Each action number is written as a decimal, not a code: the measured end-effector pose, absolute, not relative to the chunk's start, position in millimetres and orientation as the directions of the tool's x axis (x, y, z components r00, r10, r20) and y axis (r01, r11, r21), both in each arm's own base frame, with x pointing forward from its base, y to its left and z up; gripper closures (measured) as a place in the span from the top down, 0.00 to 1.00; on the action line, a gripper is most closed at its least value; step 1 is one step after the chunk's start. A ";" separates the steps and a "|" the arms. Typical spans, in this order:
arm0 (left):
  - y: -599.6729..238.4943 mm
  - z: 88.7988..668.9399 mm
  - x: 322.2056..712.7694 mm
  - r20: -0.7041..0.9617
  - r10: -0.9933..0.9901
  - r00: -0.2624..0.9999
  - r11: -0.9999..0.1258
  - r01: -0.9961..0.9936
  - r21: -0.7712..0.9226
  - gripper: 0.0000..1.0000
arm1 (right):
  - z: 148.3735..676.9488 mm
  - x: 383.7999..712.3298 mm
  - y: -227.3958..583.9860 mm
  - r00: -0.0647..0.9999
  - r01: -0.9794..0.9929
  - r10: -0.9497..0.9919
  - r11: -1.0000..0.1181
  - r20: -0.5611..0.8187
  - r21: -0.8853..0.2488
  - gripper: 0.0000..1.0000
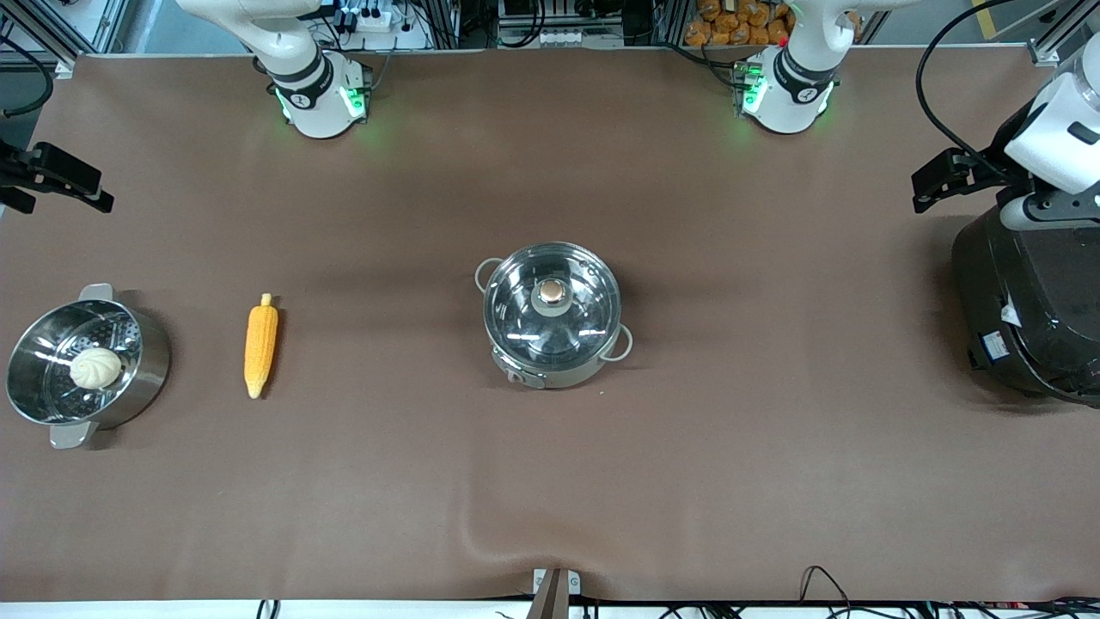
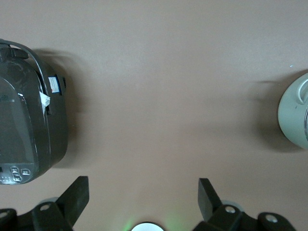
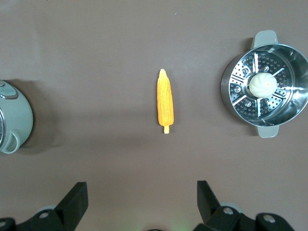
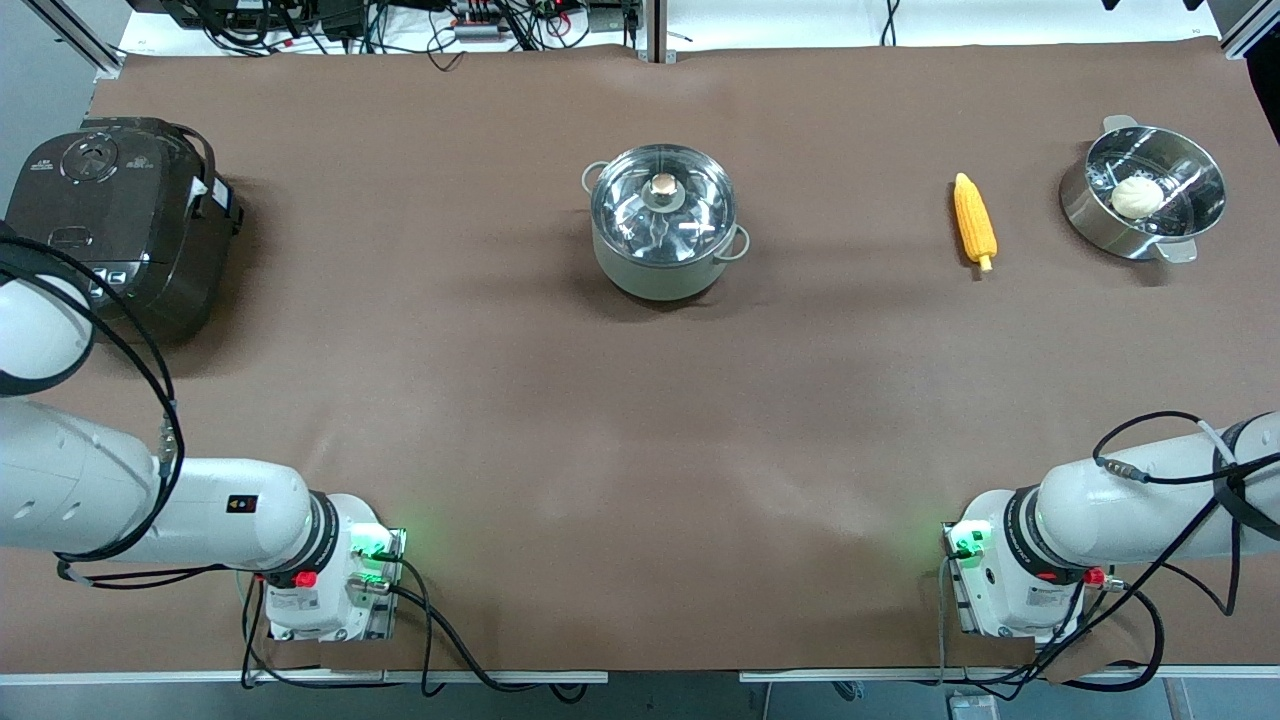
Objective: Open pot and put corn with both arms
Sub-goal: 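Reach the left gripper to the glass lid while the right gripper reaches the corn, then grasp the lid knob with the left gripper while the right gripper grasps the corn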
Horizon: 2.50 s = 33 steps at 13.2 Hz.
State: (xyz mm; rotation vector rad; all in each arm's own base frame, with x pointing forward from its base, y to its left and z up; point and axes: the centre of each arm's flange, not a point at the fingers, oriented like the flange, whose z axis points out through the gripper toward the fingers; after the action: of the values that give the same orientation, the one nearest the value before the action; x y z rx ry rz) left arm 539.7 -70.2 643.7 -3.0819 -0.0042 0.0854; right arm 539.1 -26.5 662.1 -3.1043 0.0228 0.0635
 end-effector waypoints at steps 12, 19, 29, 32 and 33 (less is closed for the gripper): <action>-254.5 571.6 563.1 -0.016 -0.064 0.998 -0.998 -0.064 -0.017 1.00 | 645.0 552.9 -30.4 1.000 0.004 0.004 -0.999 0.006 -0.033 1.00; -440.5 484.9 535.2 -0.013 0.229 0.973 -0.972 0.229 0.055 1.00 | 504.2 575.7 -34.0 1.000 0.000 -0.001 -1.000 0.011 -0.028 1.00; -520.5 386.8 518.4 -0.031 0.419 0.908 -0.903 0.420 0.090 1.00 | 315.5 543.6 -47.1 0.991 0.130 0.130 -0.991 0.009 -0.008 1.00; -525.1 373.1 515.9 -0.036 0.413 0.910 -0.907 0.415 0.076 1.00 | 278.4 535.5 -54.1 0.991 0.133 0.133 -0.991 0.027 0.004 1.00; -523.4 371.1 517.8 -0.034 0.417 0.908 -0.906 0.418 0.072 1.00 | 265.2 534.8 -53.5 0.990 0.136 0.136 -0.991 0.030 0.008 1.00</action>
State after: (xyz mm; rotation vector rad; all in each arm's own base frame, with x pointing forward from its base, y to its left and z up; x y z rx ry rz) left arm 517.8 -523.4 371.1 -3.1447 -0.6889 0.0290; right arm 534.8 -53.5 265.2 -3.1396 -0.2151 -0.0475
